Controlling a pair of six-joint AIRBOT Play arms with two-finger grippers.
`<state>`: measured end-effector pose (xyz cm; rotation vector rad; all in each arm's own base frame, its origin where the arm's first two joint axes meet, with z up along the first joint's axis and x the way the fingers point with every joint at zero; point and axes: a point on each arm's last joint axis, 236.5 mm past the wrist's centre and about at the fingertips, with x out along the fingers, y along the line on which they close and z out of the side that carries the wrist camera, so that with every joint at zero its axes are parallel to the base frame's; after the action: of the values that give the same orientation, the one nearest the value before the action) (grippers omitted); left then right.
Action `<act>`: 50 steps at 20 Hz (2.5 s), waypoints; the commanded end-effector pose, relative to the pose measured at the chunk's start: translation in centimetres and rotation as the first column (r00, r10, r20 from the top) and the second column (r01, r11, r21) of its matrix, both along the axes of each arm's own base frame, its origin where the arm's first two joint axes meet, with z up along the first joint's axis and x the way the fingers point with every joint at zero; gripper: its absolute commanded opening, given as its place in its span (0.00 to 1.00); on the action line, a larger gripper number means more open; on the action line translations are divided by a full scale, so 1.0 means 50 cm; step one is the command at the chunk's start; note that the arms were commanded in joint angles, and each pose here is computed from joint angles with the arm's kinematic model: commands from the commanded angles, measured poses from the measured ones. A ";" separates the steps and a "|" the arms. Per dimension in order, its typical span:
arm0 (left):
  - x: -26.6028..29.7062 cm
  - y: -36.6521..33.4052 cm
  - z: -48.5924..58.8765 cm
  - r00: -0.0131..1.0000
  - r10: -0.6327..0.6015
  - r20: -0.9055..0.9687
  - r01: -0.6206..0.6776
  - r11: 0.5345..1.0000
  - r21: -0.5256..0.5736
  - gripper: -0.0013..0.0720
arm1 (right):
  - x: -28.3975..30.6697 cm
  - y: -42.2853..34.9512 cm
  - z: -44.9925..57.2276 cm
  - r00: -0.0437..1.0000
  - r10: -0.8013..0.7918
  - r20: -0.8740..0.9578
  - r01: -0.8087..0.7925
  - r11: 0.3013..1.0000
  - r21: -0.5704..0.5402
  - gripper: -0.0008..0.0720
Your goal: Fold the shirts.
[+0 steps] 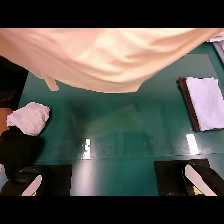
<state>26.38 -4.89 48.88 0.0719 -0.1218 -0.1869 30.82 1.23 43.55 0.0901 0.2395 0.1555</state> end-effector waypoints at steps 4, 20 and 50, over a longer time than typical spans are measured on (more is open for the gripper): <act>-0.054 -0.045 -0.038 0.989 -0.115 -0.096 0.111 0.993 -0.050 0.05 | -0.031 -0.048 0.084 0.996 -0.080 0.045 0.083 0.994 -0.064 0.03; 0.449 -0.130 -0.903 0.515 -0.120 -0.849 0.041 0.992 -0.116 0.16 | 0.430 0.038 -0.668 0.689 0.081 -0.721 -0.090 0.996 0.026 0.09; 0.170 -0.061 -1.065 0.087 -0.254 -0.963 -0.078 0.962 -0.261 0.05 | 0.111 0.080 -0.717 0.481 0.267 -0.835 -0.119 0.964 0.239 0.54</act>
<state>34.07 -8.47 -6.18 -0.4052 1.3876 -0.3311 39.19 6.47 9.64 0.2619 1.1921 0.3791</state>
